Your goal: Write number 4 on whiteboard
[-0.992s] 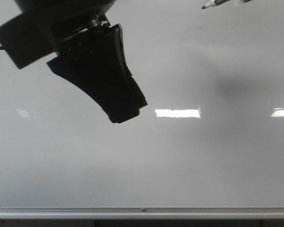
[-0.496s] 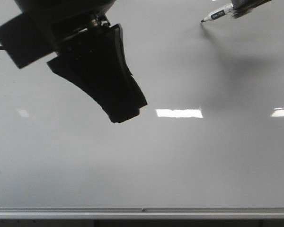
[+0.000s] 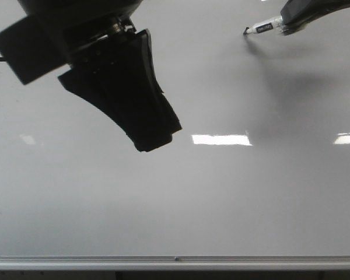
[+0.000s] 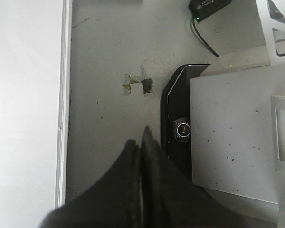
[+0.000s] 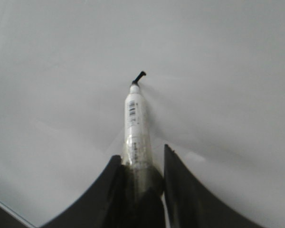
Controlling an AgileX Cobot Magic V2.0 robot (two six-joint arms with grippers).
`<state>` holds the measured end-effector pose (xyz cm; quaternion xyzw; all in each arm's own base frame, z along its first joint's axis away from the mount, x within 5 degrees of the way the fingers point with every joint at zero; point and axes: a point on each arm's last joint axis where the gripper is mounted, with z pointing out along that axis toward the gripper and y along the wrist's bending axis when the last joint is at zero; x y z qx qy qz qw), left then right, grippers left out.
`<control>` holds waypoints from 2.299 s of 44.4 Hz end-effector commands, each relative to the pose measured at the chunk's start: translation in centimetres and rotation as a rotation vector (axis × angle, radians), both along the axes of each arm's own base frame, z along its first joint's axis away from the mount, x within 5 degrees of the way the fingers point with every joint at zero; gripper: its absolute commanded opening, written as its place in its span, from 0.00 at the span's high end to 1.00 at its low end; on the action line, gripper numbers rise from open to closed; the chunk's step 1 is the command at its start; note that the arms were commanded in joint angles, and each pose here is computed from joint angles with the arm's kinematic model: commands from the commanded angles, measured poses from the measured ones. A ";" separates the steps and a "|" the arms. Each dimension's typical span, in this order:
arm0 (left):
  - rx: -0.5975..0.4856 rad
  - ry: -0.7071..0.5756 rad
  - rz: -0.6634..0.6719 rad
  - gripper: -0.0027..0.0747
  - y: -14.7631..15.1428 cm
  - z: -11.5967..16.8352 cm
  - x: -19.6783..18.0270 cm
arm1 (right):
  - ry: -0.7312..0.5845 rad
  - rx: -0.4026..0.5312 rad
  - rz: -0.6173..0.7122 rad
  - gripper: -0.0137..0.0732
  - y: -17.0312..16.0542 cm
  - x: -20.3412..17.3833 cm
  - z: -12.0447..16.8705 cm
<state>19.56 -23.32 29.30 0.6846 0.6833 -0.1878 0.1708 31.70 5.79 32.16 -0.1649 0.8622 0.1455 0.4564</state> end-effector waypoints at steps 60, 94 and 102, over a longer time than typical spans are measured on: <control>-0.088 -0.035 0.013 0.99 -0.1 2.3 -0.5 | -0.075 0.037 -0.085 0.96 -3.5 -5.0 3.7; -0.088 -0.035 0.013 0.99 -0.1 2.3 -0.5 | 0.105 0.106 -0.071 0.96 -2.7 1.0 2.0; -0.088 -0.035 0.013 0.99 -0.1 2.3 -0.5 | 0.143 0.073 -0.087 0.96 -2.9 0.9 1.5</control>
